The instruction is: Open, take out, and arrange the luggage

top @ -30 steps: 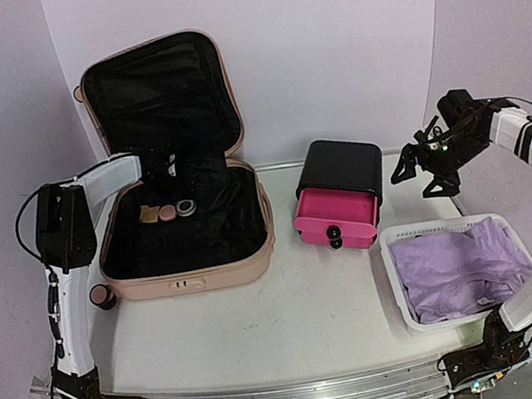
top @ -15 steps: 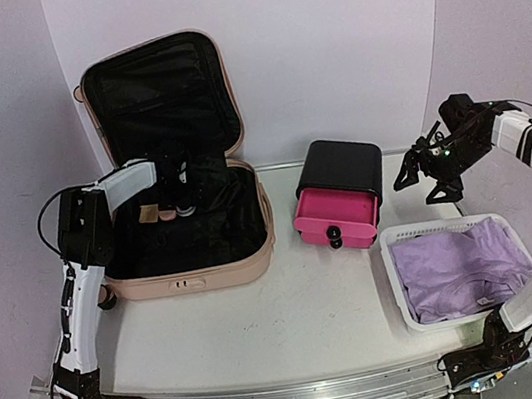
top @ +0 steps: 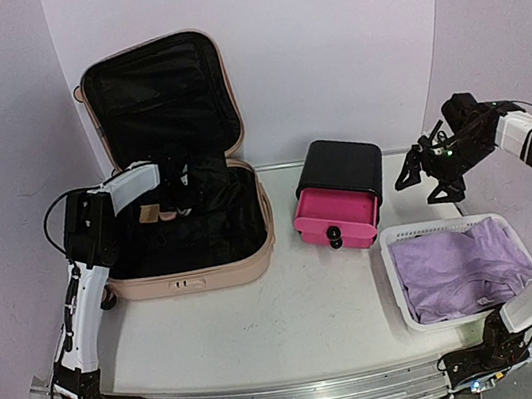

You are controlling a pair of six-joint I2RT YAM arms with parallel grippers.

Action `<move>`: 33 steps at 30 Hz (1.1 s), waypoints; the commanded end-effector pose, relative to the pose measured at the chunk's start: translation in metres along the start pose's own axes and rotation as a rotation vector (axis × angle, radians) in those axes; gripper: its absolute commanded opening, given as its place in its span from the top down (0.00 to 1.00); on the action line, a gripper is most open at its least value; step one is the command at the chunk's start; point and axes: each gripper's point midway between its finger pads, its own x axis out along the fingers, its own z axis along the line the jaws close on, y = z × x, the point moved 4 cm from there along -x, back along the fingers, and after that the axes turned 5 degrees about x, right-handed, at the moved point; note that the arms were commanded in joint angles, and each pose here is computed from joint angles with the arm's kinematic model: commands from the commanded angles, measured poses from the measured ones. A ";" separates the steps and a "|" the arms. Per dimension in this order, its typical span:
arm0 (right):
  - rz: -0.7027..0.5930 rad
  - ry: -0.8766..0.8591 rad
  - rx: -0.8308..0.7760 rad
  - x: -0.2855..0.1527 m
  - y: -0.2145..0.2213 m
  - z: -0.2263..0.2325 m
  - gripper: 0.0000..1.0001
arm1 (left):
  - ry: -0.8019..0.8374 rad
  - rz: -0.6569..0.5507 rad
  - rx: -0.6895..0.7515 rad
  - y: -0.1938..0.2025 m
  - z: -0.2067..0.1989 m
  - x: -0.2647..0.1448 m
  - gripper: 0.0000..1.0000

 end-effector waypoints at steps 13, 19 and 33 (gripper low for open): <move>-0.026 -0.019 -0.023 -0.010 0.002 0.004 0.02 | 0.014 -0.075 0.000 -0.024 -0.003 -0.014 0.19; -0.032 -0.019 -0.026 -0.012 0.002 0.005 0.02 | 0.029 -0.066 -0.011 -0.023 -0.005 -0.005 0.29; -0.039 -0.028 -0.027 -0.015 0.002 0.007 0.02 | 0.094 -0.171 -0.015 -0.048 -0.012 -0.093 0.56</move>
